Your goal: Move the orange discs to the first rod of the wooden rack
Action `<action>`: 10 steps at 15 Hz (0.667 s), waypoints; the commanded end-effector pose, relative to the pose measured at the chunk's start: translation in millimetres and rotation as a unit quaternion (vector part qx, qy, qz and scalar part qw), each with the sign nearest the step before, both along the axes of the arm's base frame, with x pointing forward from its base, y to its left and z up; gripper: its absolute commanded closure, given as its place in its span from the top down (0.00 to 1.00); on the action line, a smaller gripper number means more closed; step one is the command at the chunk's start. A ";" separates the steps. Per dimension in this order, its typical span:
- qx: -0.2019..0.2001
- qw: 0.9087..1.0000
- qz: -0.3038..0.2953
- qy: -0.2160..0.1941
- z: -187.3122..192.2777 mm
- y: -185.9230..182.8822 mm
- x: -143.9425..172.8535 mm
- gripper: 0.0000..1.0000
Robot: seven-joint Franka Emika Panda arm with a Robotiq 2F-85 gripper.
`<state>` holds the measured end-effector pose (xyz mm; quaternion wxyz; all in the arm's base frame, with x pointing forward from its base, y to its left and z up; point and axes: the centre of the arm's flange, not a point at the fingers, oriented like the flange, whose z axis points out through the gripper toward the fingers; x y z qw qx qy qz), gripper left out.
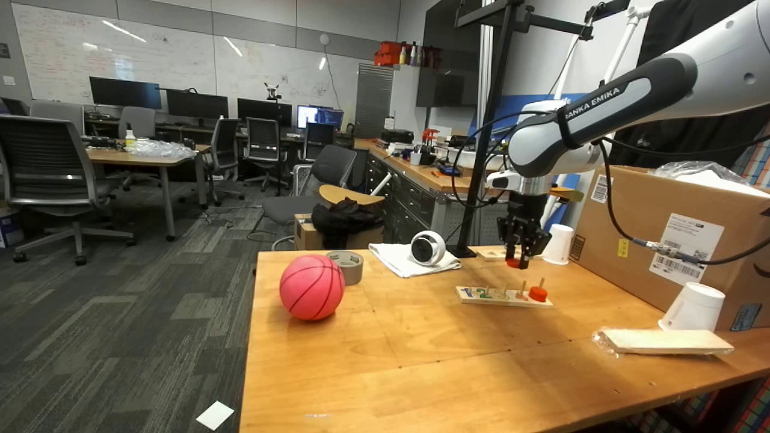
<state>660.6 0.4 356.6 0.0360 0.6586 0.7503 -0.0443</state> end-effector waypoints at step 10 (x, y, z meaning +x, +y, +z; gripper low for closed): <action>-0.006 0.999 -0.028 0.017 -7.3 -30.8 -25.2 0.17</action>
